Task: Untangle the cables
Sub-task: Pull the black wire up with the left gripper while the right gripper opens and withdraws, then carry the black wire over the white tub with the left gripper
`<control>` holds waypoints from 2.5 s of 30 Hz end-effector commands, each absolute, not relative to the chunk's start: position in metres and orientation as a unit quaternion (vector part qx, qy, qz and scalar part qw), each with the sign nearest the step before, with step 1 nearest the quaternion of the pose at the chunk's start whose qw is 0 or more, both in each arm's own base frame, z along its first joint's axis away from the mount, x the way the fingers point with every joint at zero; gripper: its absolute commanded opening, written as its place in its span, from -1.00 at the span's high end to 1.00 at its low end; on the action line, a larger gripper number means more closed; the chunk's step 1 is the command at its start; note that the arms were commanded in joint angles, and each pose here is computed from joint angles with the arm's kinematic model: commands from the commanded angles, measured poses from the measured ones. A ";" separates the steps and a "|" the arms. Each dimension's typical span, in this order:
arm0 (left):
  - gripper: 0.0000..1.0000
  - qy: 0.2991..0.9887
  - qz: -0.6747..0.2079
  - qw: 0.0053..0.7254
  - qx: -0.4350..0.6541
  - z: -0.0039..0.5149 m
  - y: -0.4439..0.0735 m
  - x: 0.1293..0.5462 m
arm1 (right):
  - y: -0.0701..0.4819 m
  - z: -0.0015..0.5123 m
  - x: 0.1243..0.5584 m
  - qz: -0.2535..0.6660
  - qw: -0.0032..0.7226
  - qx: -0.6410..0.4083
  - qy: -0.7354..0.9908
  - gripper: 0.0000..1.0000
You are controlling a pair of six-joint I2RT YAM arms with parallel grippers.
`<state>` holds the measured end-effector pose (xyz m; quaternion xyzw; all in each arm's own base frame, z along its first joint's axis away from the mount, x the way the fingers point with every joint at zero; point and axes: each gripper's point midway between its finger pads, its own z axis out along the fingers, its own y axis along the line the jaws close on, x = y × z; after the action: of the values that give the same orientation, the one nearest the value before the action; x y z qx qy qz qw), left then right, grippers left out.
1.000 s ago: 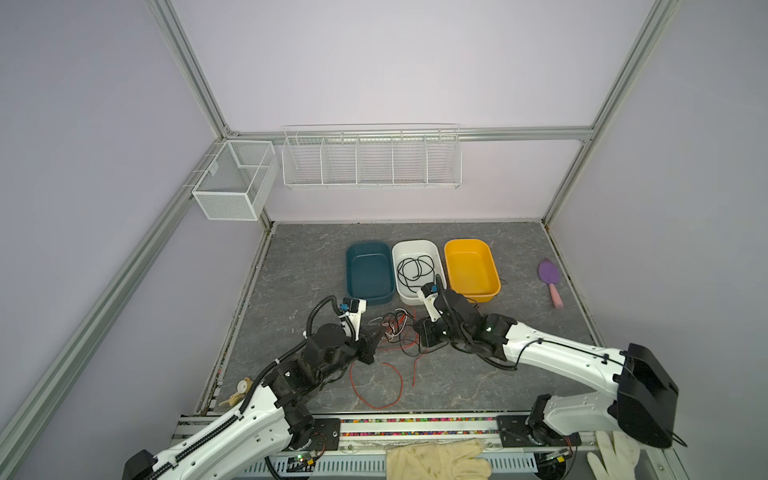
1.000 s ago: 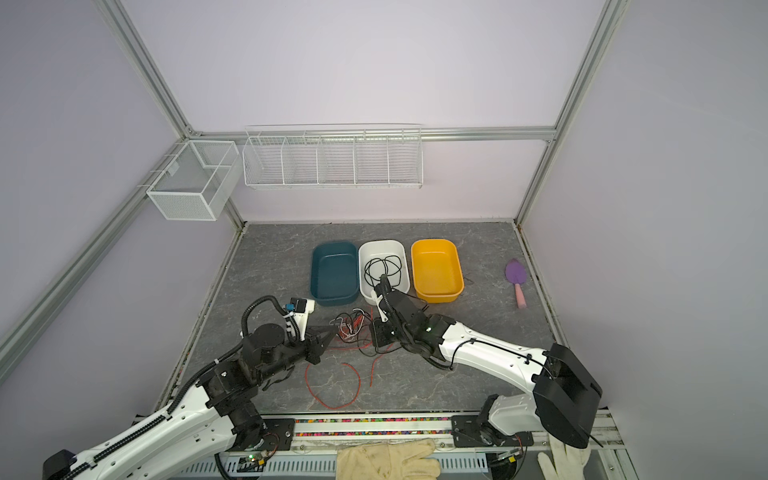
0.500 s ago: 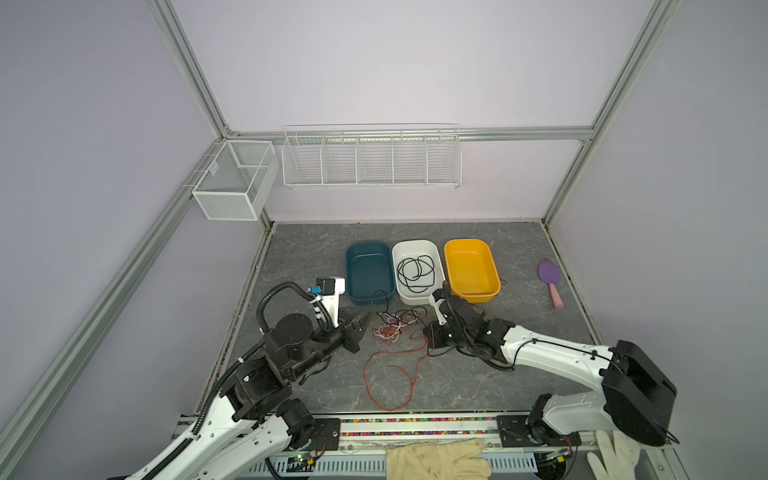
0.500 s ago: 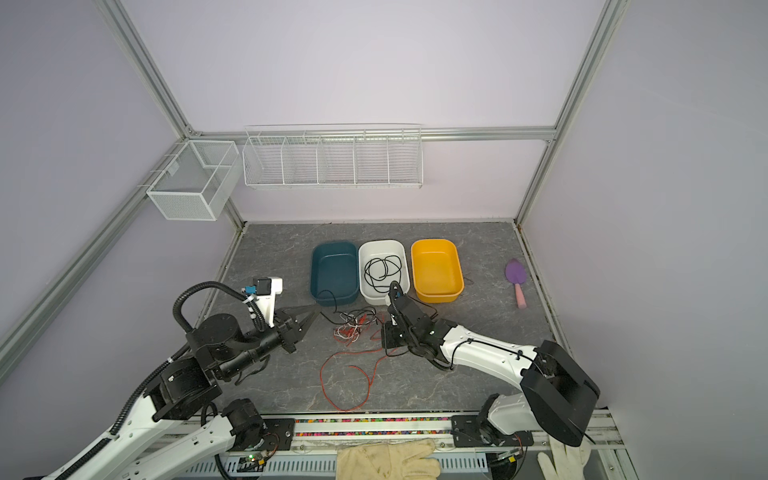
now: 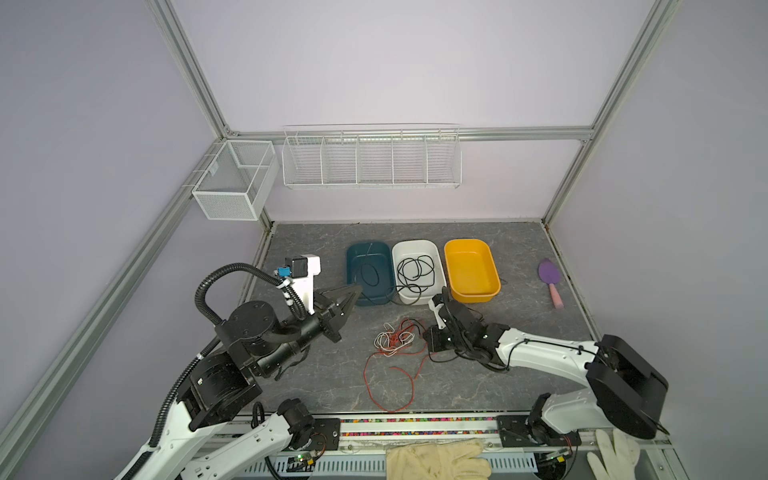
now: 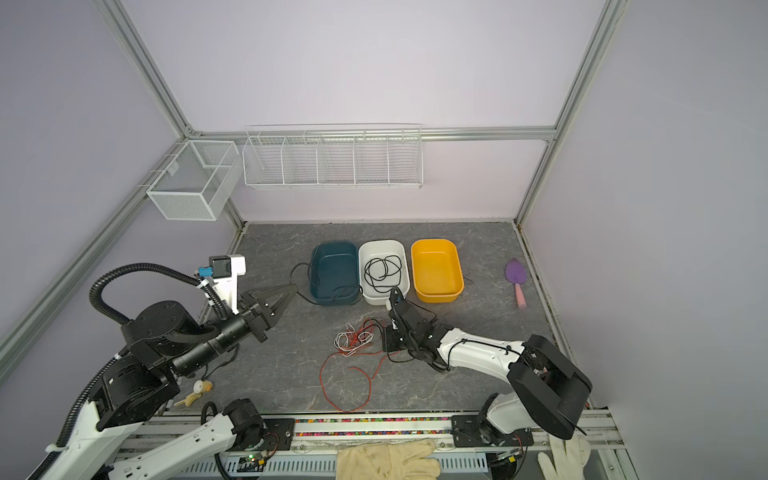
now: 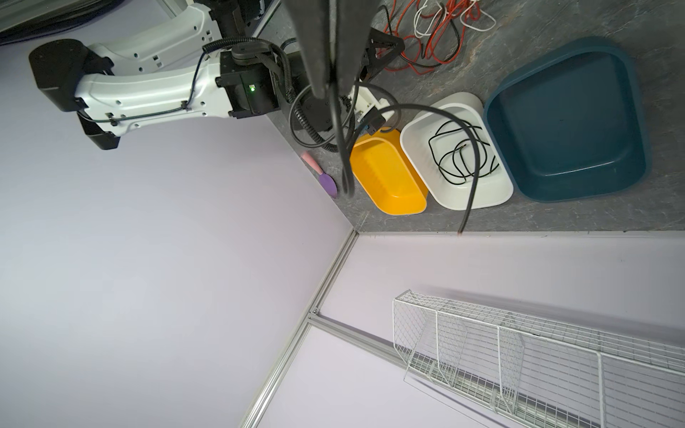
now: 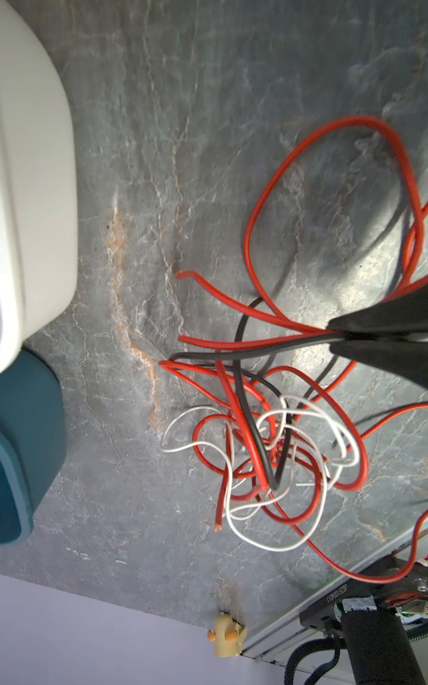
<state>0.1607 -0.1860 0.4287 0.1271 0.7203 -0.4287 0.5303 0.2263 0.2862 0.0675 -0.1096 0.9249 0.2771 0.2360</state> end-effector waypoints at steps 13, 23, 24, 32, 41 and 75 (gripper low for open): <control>1.00 0.743 -0.378 0.534 0.141 0.425 -0.191 0.176 | 0.286 0.094 0.223 0.300 0.258 -0.128 0.909 0.38; 1.00 0.773 -0.322 0.519 0.173 0.405 -0.226 0.211 | 0.259 0.133 0.219 0.284 0.307 -0.126 0.900 -0.04; 1.00 0.774 -0.319 0.517 0.178 0.404 -0.230 0.214 | 0.255 0.141 0.218 0.282 0.317 -0.125 0.897 -0.10; 1.00 0.796 -0.303 0.484 0.200 0.382 -0.266 0.260 | 0.202 0.187 0.200 0.249 0.378 -0.119 0.884 -0.63; 1.00 0.822 -0.278 0.437 0.234 0.336 -0.311 0.311 | 0.149 0.229 0.175 0.221 0.425 -0.116 0.870 -0.89; 1.00 0.875 -0.152 0.344 0.303 0.208 -0.366 0.407 | 0.083 0.275 0.150 0.195 0.533 -0.104 0.817 -0.76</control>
<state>0.4086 -0.3747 0.2148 0.2865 0.8731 -0.1771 0.3525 0.1460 0.0828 0.2703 -0.1072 0.8281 0.1963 0.5141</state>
